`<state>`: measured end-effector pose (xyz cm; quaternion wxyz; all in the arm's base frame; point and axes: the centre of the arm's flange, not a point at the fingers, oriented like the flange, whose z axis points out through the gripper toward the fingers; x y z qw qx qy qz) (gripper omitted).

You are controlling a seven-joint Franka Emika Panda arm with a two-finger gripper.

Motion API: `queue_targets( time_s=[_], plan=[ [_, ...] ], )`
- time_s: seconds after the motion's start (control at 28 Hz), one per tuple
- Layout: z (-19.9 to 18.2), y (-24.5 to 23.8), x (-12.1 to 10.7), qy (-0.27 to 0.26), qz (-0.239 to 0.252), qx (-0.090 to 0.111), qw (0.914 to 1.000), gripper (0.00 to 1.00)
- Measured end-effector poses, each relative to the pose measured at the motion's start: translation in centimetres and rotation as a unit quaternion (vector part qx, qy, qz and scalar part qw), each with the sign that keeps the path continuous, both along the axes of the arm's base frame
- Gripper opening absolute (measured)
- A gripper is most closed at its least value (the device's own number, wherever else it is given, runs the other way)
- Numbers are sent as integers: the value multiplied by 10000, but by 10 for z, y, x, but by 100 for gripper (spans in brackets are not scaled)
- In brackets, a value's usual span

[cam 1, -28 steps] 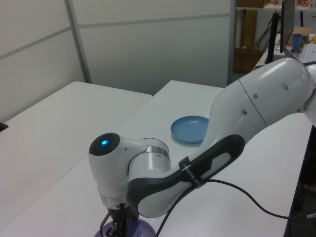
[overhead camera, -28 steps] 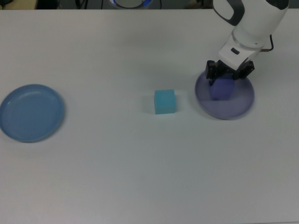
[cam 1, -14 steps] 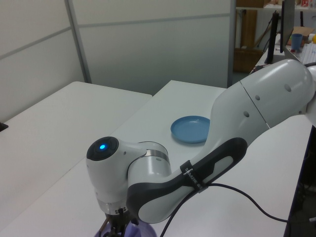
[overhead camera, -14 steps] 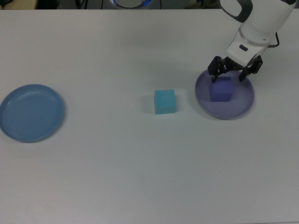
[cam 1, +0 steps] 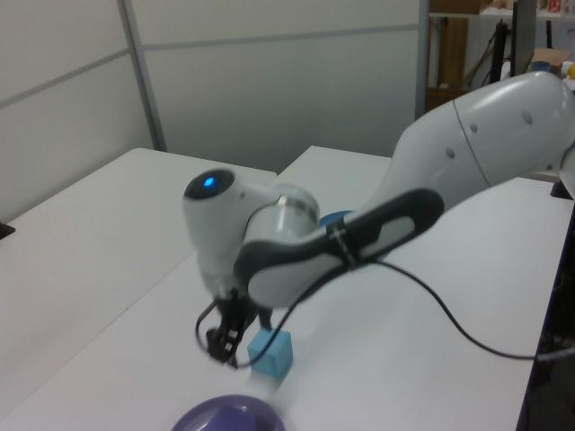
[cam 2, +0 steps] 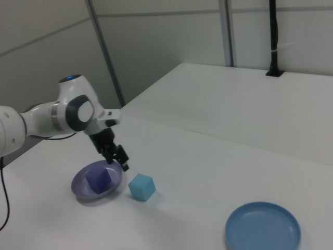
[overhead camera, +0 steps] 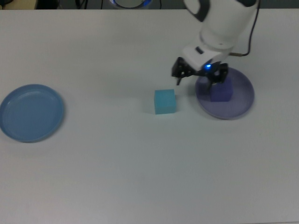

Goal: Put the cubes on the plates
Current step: 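Move the gripper to the light-blue cube and grasp it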

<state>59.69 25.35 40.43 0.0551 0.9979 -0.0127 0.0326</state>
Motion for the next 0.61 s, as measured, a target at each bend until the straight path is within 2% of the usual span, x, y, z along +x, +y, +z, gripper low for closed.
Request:
queue_targets(
  time_s=[0.21,0.43,0.61],
  plan=[
    [-18,-41,10,245,230,-85,9994,100],
    [-51,-48,11,534,384,-164,9977,100],
    [-60,-65,17,620,376,-174,9972,100]
  ],
)
